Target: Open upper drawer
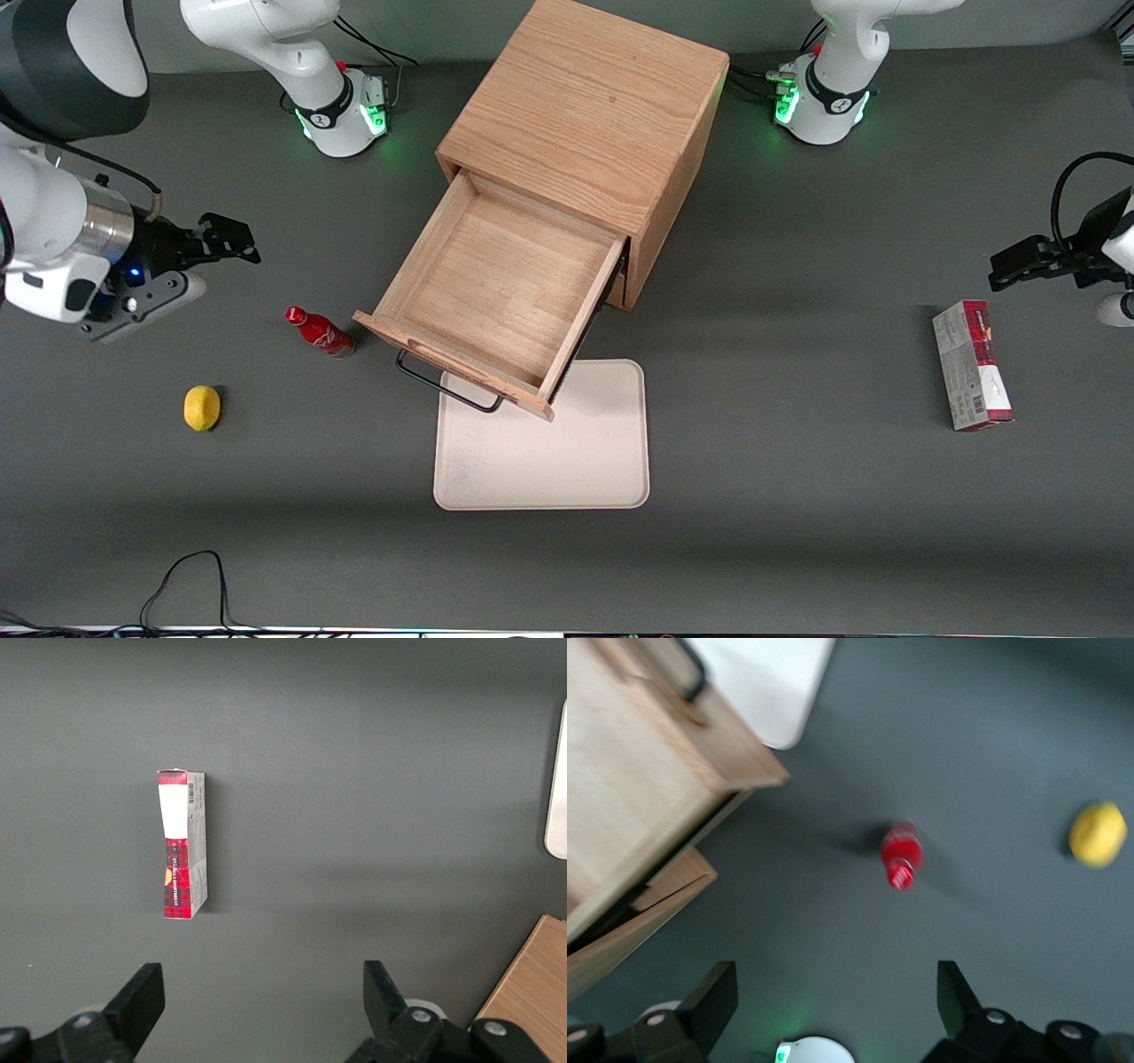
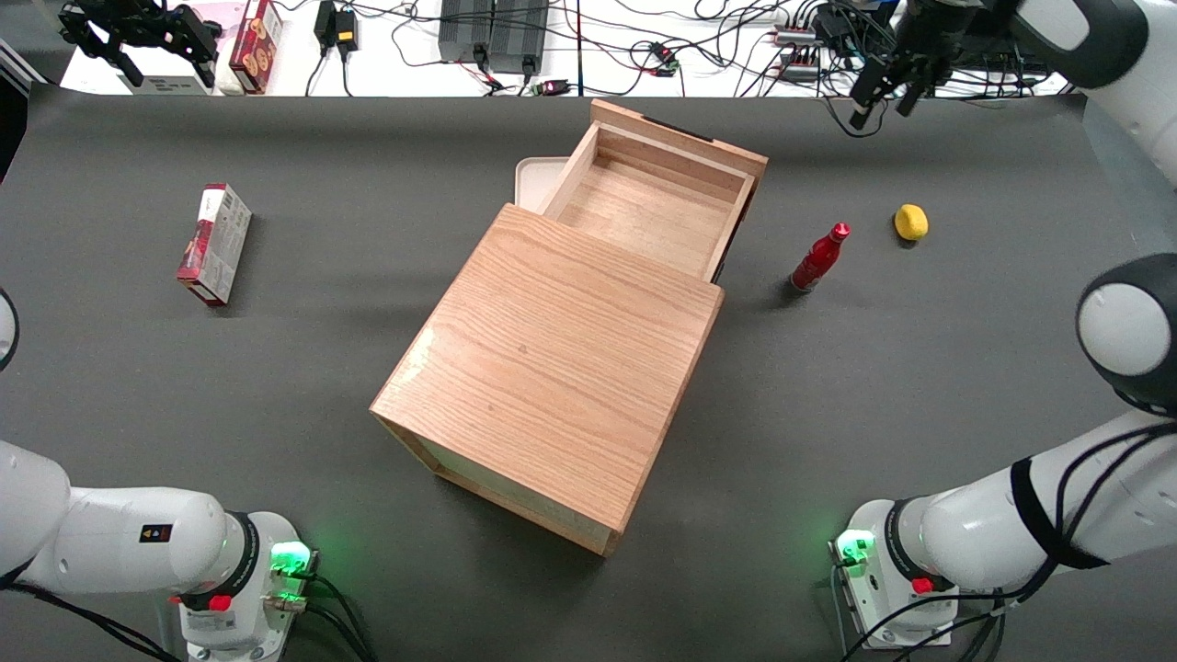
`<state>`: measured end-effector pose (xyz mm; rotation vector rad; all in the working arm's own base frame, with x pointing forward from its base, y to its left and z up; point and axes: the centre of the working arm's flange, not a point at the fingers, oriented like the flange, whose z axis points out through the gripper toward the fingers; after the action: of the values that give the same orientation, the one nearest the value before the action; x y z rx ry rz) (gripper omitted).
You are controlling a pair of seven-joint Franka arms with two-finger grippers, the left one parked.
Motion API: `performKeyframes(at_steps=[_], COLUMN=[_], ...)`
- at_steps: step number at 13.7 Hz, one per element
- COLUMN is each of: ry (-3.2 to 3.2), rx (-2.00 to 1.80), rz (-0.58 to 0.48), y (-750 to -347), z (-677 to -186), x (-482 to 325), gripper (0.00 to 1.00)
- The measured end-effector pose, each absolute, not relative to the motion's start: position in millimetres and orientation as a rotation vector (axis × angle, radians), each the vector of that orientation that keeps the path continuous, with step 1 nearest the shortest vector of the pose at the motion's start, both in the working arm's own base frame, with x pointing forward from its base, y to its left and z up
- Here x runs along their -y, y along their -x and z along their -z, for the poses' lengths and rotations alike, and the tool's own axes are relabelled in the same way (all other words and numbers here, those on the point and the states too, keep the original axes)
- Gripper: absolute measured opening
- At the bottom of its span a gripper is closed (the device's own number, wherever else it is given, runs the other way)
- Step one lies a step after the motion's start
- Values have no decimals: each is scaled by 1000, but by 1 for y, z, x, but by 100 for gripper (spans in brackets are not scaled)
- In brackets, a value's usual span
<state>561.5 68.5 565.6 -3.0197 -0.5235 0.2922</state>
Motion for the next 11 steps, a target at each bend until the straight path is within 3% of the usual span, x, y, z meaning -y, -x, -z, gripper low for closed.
performKeyframes(at_steps=[6,11], ry=[3089,3091], rx=[268,281], rz=[-296,-118], y=[-560,-554], z=[-563,-587], x=[-19,-22], gripper=[100,100])
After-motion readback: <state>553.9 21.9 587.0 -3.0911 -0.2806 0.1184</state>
